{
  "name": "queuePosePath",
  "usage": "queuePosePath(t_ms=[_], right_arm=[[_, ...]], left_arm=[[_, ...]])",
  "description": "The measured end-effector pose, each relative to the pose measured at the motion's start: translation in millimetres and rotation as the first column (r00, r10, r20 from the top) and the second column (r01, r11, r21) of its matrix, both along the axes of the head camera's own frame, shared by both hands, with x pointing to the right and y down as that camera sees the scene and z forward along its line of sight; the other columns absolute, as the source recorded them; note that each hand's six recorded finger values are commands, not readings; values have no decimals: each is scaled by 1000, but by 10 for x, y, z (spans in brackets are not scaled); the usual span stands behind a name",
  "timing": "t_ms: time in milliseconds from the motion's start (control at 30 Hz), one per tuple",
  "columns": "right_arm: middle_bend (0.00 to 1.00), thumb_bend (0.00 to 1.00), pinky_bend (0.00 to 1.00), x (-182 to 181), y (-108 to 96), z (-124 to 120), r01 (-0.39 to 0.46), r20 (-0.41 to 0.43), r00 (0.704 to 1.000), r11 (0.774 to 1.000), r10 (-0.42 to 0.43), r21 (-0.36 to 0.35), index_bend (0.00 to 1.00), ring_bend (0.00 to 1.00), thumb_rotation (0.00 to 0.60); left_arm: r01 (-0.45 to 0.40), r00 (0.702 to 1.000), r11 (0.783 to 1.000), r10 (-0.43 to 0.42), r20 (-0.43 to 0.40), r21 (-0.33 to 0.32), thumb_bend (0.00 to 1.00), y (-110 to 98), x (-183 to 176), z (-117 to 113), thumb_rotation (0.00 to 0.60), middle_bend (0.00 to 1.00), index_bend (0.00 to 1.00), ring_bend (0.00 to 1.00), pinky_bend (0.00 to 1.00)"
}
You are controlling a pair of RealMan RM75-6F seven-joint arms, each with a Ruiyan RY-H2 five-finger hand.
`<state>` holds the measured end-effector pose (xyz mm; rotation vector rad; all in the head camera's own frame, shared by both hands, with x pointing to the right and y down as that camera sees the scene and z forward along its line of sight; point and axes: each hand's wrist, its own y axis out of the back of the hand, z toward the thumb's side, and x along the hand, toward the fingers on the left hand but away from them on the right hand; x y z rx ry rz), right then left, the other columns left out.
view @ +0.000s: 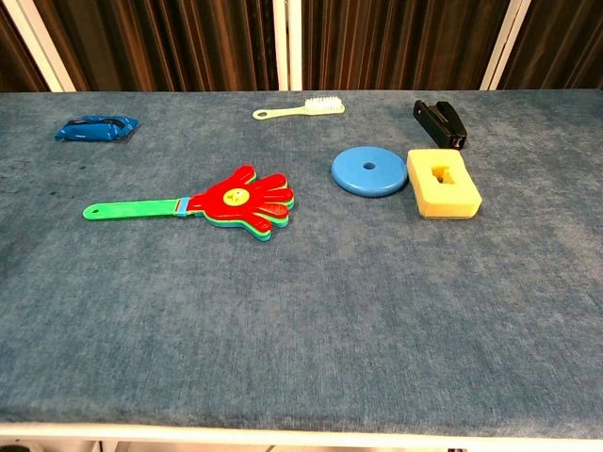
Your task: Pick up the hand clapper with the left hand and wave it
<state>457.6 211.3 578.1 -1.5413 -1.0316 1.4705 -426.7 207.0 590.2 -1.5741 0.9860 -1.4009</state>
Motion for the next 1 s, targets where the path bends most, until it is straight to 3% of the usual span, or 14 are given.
queuePosePath(t_ms=[400,567,767,900,1000], right_arm=[[0,307,0,16,-20,-15,-6,2,1000,1000,6,8,0,0,600],[0,306,0,-6,-34,3,2,-1,1000,1000,-2,3,0,0,600],[0,311,0,-24,-52,3,7,3,1000,1000,-7,4,0,0,600],[0,311,0,13,-54,-10,-2,1,1000,1000,2,4,0,0,600],[0,311,0,36,-55,-29,-5,1,1000,1000,5,8,0,0,600]], left_arm=[[-16,1000,1000,16,-20,-16,78,-47,91,44,600,0,71,0,0],[-43,997,998,39,-71,-43,65,-133,268,127,600,2,71,0,0],[-110,981,987,88,-173,-120,63,-324,680,405,600,17,74,0,0],[-136,959,976,86,-271,-170,71,-430,1065,692,600,35,82,0,0],[-142,952,970,78,-297,-199,80,-507,1248,917,600,48,104,0,0]])
